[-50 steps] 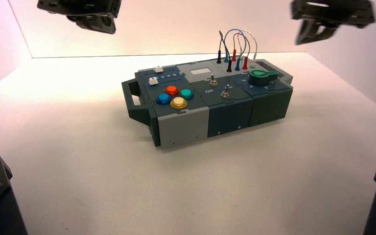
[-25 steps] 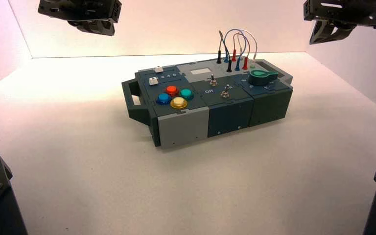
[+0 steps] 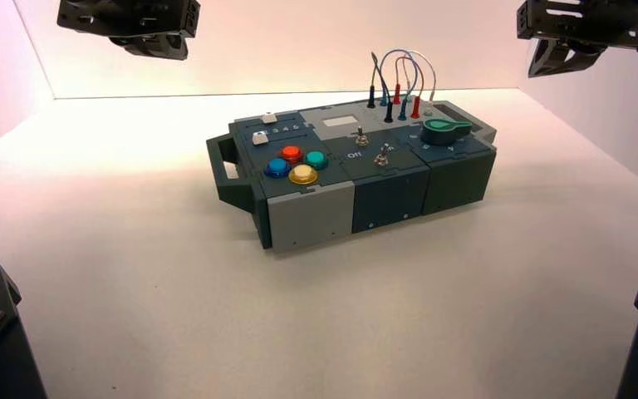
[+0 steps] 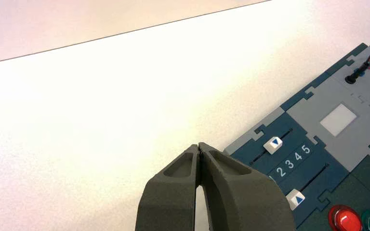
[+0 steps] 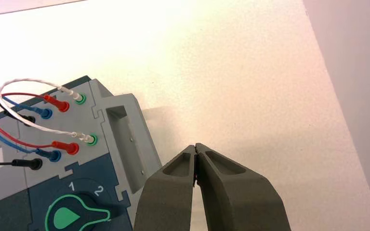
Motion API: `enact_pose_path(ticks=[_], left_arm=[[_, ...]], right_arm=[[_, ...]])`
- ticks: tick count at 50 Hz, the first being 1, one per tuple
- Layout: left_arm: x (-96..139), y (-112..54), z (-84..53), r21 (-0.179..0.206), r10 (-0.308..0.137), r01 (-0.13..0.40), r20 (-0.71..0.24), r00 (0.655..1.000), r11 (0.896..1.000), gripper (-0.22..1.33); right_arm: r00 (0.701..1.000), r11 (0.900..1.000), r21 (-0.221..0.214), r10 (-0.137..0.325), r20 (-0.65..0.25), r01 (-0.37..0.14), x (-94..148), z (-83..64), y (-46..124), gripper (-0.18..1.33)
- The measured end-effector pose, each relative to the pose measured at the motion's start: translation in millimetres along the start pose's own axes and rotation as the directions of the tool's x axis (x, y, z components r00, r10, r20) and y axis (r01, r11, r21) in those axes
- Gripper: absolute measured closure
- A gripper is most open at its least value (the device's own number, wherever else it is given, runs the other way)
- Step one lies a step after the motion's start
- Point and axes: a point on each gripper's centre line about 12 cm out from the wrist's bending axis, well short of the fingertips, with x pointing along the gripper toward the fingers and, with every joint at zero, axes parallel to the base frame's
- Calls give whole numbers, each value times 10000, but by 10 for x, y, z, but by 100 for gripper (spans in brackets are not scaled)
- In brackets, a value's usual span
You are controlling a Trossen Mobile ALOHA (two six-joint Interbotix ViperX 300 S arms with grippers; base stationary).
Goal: Flip the top switch off with the left gripper.
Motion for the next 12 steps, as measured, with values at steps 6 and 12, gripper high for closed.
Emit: enact_pose_path(ticks=[6, 12], left_arm=[[0, 1, -3, 0, 8, -8, 15, 10000, 10000, 127], [-1, 2, -8, -30, 12, -12, 14, 10000, 10000, 127]], right_arm=[[10000, 10000, 5, 3, -3, -3, 4, -2, 3, 129], [10000, 10000, 6, 6, -47, -6, 14, -6, 4, 129]])
